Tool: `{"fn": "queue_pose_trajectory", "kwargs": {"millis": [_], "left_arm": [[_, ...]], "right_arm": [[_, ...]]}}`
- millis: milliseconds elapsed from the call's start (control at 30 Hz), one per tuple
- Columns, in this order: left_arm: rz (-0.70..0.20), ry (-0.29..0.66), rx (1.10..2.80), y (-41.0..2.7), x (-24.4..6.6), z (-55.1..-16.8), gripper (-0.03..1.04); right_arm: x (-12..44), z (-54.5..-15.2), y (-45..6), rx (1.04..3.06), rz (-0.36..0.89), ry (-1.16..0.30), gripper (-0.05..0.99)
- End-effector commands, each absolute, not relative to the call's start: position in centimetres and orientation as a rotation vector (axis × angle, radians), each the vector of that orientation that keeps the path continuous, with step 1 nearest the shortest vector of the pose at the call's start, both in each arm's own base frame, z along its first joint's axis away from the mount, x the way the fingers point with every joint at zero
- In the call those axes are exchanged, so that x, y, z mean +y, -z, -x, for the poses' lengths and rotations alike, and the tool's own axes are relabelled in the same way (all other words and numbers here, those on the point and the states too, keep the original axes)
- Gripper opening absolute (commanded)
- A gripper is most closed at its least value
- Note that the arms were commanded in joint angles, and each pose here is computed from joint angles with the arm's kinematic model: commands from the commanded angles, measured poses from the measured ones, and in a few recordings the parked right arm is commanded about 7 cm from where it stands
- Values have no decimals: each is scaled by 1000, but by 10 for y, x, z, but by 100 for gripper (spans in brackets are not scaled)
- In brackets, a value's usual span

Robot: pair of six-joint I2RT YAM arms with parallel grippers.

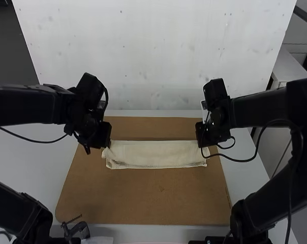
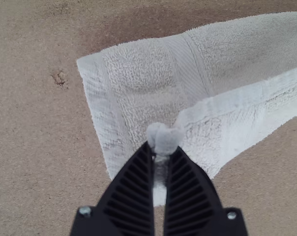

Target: Fold the towel.

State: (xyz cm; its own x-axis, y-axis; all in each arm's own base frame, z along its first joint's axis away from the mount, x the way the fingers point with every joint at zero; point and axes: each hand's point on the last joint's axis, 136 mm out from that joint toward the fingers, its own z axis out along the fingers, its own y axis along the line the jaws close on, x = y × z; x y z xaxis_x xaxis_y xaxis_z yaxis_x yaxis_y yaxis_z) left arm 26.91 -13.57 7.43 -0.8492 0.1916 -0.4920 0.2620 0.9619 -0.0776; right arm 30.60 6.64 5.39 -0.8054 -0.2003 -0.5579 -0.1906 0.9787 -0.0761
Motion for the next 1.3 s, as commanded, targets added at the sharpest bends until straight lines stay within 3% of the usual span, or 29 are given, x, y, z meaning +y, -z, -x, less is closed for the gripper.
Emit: {"fn": "queue_pose_trajectory", "kwargs": {"millis": [0,400,867,900,967,1000,1033,1067,1267], "left_arm": [[-313,156,2675,-50,-136,-280,2],[-269,124,2627,-45,-129,-341,2],[-288,97,2700,-21,-131,-343,4],[-281,94,2697,-22,-129,-344,17],[-256,95,2681,-28,-123,-350,73],[-244,98,2658,-37,-122,-354,94],[-238,94,2647,-41,-119,-358,100],[-222,95,2620,-51,-115,-361,101],[-131,116,2482,-103,-98,-372,101]], "right_arm": [[62,-318,-54,2515,265,62,1],[60,-350,-42,2517,222,70,1],[54,-359,-23,2553,192,81,3],[53,-363,-26,2538,174,75,13],[51,-366,-36,2511,136,57,51],[52,-367,-40,2501,131,40,70],[52,-367,-44,2490,125,26,86],[51,-368,-48,2480,116,14,94],[44,-363,-62,2483,16,-115,95]]}}
